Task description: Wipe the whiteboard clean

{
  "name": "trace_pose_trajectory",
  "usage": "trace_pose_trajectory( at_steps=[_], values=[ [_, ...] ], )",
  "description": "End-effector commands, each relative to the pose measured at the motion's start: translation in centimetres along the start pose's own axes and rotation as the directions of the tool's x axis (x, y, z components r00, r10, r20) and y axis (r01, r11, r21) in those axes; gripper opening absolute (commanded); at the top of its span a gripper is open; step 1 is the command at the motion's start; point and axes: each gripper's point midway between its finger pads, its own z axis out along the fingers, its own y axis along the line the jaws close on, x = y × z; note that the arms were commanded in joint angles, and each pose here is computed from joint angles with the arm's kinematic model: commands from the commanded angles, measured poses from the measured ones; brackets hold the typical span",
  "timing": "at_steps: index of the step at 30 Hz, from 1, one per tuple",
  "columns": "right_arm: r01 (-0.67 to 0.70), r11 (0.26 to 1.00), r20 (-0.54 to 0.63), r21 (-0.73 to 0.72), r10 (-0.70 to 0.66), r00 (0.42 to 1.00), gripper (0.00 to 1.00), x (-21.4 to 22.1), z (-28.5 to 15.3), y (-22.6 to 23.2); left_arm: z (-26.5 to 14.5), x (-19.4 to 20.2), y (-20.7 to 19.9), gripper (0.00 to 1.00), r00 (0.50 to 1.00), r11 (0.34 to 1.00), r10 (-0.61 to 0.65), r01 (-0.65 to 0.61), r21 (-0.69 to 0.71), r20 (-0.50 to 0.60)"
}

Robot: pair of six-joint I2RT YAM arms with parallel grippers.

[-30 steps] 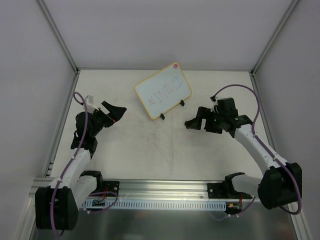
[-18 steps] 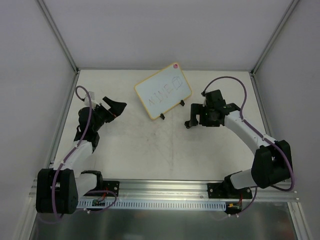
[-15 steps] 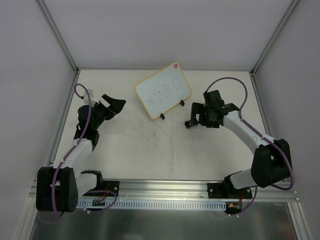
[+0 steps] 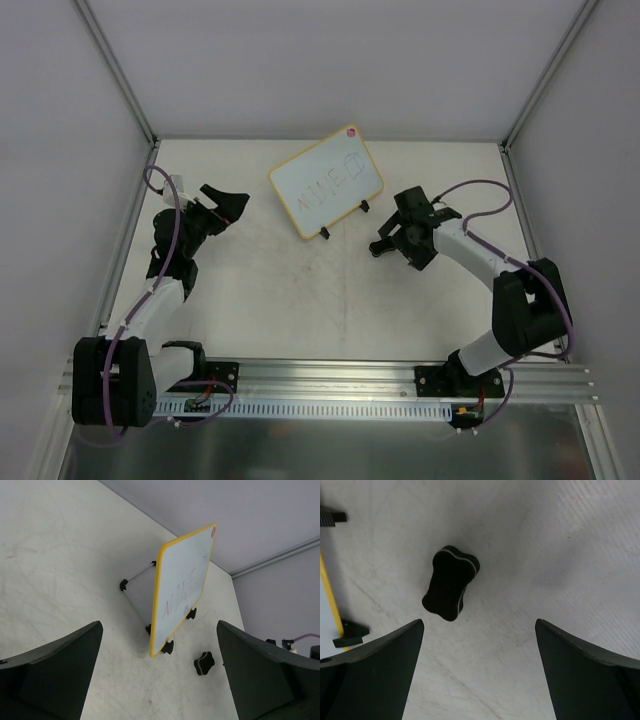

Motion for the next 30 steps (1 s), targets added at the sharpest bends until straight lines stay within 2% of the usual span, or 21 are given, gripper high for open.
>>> trace_pose_trajectory(
  at_steps=[1,2,3,6,12,15,17,19,30],
  values=[
    [-0.158,0.983,0.048,0.089,0.154,0.987,0.99,-1.8,0.1,1.6,-0.4,-1.3,-1.3,0.99,0.997,0.998,0.037,-0.04,0.04,0.065],
    [-0.139,0.973,0.01,0.184,0.139,0.99,0.99,-0.8,1.1,0.5,-0.4,-1.4,-1.2,0.99,0.997,0.998,0.043,-0.045,0.032,0.069],
    [-0.142,0.976,-0.003,0.162,0.144,0.99,0.99,-1.1,1.1,1.9,-0.4,-1.4,-1.1,0.99,0.997,0.999,0.044,-0.046,0.029,0.07],
    [-0.162,0.969,-0.043,0.184,0.173,0.984,0.99,-0.1,2.1,2.4,-0.3,-1.5,-1.1,0.99,0.996,0.998,0.051,-0.053,0.025,0.069],
    [-0.204,0.958,-0.016,0.2,0.211,0.977,0.99,-0.5,2.9,2.8,-0.3,-1.3,-0.8,0.99,0.996,0.998,0.053,-0.055,0.017,0.067],
    [-0.217,0.953,-0.021,0.214,0.226,0.974,0.94,-0.1,3.3,2.6,-0.3,-1.1,-0.7,0.99,0.997,0.999,0.049,-0.051,0.017,0.061],
    [-0.216,0.951,-0.028,0.22,0.227,0.973,0.77,0.0,3.5,2.6,-0.2,-1.1,-0.7,0.99,0.997,0.999,0.048,-0.049,0.016,0.06],
    [-0.222,0.951,-0.023,0.216,0.232,0.972,0.67,-0.2,3.6,2.9,-0.3,-1.1,-0.6,0.99,0.997,0.999,0.049,-0.05,0.015,0.061],
    [-0.239,0.947,-0.044,0.216,0.254,0.966,0.7,-0.3,5.7,3.1,-0.4,-1.1,-0.5,0.99,0.996,0.998,0.055,-0.056,0.01,0.065]
  ],
)
